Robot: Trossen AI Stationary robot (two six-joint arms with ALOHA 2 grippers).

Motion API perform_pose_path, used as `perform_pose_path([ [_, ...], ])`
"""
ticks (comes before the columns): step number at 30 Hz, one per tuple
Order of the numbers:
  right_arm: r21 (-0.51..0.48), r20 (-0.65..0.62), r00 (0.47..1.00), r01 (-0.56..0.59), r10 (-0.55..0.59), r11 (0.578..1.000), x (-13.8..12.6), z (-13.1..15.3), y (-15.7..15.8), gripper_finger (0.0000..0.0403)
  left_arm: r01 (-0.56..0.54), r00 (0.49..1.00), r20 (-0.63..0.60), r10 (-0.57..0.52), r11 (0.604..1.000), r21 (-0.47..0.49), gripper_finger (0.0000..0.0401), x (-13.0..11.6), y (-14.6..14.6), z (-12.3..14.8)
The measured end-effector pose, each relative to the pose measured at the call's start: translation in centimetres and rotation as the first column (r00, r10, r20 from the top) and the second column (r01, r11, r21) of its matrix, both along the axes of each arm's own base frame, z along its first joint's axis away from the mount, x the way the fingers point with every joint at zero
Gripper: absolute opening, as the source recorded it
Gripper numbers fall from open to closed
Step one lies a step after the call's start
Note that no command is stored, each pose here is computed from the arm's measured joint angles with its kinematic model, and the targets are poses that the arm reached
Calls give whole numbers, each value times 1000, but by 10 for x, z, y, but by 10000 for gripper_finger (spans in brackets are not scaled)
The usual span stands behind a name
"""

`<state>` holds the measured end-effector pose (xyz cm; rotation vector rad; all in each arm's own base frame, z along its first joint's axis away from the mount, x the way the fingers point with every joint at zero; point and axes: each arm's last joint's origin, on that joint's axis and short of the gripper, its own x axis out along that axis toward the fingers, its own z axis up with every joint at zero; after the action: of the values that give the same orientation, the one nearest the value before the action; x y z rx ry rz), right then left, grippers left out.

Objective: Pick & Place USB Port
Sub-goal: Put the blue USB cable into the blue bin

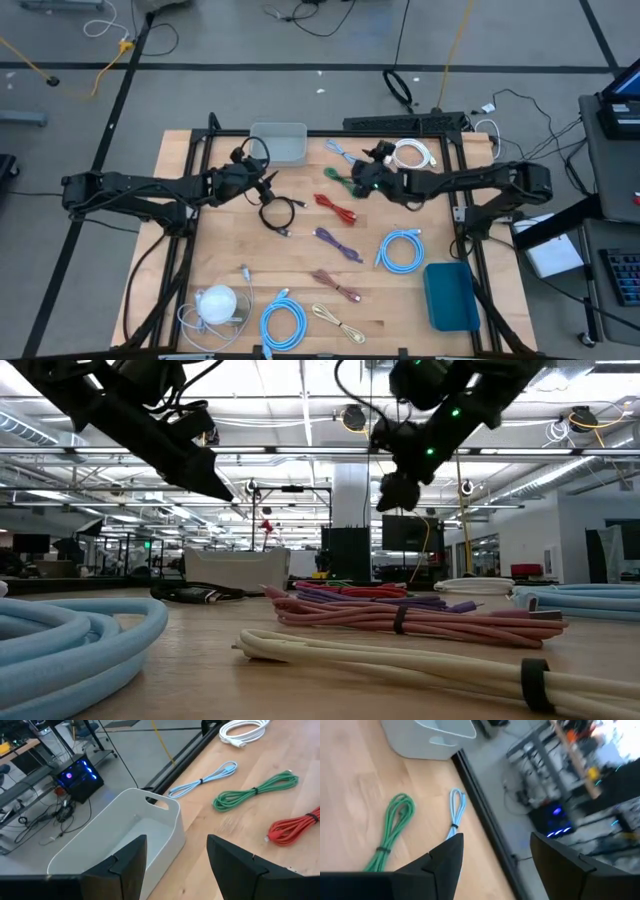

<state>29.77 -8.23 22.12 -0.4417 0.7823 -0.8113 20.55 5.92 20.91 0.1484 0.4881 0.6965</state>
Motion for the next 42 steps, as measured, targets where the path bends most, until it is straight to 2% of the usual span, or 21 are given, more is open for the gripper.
perform_pose_path([
  [3, 97, 17, 998, 50, -52, 994, 1, 1, -25, 222, -2, 1000, -6, 2, 1000, -6, 209, 0, 0, -1],
  [10, 88, -184, 965, 206, -187, 975, 4, -37, -89, 222, 0, 1000, -22, -1, 1000, -24, 209, -1, 0, -3],
  [15, 147, -279, 937, 260, -212, 954, 14, -73, -123, 222, 11, 1000, -17, -12, 999, -35, 209, -1, -1, -3],
  [17, 157, -281, 936, 263, -212, 952, 23, -78, -131, 222, 14, 1000, -11, -15, 999, -43, 209, -1, -2, -3],
  [20, 208, -266, 946, 244, -185, 947, 37, -74, -135, 222, 26, 1000, -5, -26, 998, -55, 209, -1, -2, -3],
  [27, 379, -160, 985, 117, -59, 918, 61, -44, -126, 222, 37, 999, -13, -39, 996, -82, 209, -1, -3, -5],
  [29, 500, -112, 994, 72, -18, 863, 61, -37, -129, 222, 45, 999, -11, -47, 995, -92, 209, -1, -4, -8],
  [32, 724, 19, 997, -65, 74, 686, 59, -30, -132, 222, 44, 999, -21, -46, 993, -107, 209, -4, -4, -14],
  [33, 756, 41, 995, -90, 91, 648, 58, -30, -132, 222, 41, 999, -25, -44, 993, -111, 209, -5, -5, -16],
  [34, 763, 41, 995, -93, 95, 640, 57, -30, -132, 222, 39, 999, -27, -42, 993, -115, 209, -5, -5, -18],
  [38, 668, -70, 997, 17, 39, 744, 52, -26, -134, 222, 37, 999, -35, -41, 992, -120, 209, -7, -5, -22],
  [40, 644, -91, 996, 49, 14, 763, 48, -23, -139, 222, 37, 999, -33, -41, 992, -119, 209, -7, -5, -22],
  [42, 652, -90, 996, 59, 0, 756, 45, -24, -144, 222, 38, 999, -27, -41, 992, -118, 209, -7, -5, -21],
])
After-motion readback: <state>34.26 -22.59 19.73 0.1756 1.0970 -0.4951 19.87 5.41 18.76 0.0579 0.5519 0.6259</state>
